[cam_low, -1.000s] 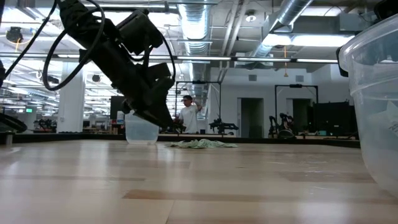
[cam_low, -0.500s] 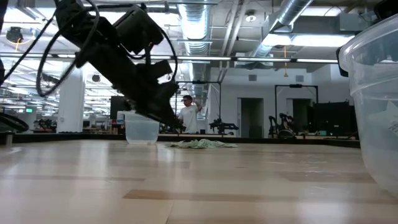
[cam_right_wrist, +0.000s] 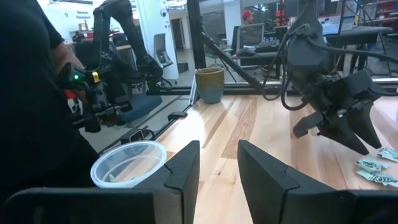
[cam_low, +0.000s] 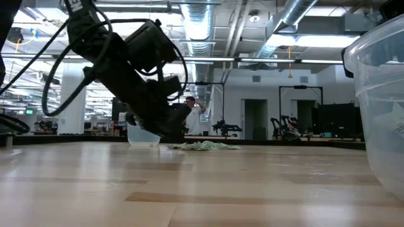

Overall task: Pick and place Stevia / Truvia into bins
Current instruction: Put the white stevia packet into the top transparent container

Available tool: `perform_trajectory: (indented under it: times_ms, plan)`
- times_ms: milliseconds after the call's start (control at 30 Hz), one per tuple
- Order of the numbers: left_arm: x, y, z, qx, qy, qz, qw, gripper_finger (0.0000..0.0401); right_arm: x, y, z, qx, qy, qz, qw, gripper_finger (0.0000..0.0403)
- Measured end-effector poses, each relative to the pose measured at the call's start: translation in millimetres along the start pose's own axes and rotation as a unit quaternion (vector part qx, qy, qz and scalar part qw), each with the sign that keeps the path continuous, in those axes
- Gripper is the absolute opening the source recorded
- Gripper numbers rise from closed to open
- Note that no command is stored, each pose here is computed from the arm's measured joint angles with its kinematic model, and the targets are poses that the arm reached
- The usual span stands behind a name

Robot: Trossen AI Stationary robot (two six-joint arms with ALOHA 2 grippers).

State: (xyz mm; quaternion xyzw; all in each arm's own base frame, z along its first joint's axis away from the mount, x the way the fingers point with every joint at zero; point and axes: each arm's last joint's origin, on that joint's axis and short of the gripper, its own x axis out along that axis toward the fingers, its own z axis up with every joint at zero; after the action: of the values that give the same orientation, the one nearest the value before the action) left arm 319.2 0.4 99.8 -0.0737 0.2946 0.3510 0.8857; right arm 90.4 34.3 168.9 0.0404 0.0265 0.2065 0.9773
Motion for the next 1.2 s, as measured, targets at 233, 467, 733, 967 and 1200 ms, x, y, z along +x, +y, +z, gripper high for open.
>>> perform_trajectory:
  times_ms: [233,467,733,967,1200]
  plan:
    - [6.1,-9.6,6.2,0.019,0.006,0.011,1.0,0.013,0.0,0.0,0.1,0.0,0.0,0.0,1.0,0.0102]
    - [3.1,-15.7,13.1,0.069,-0.003,0.04,0.997,0.013,0.1,0.0,-0.1,0.0,0.001,0.0,1.0,0.0102]
    - [2.9,-11.8,7.4,0.057,0.021,0.056,0.997,0.013,0.0,0.0,0.0,0.0,0.0,0.0,1.0,0.0102]
    - [6.6,-3.7,5.1,0.017,0.044,0.07,0.996,0.013,0.0,0.0,0.0,0.0,0.0,0.0,1.0,0.0102]
    - [16.6,7.4,11.0,-0.007,0.071,0.046,0.996,0.013,0.0,0.0,0.0,0.0,0.0,0.0,1.0,0.0102]
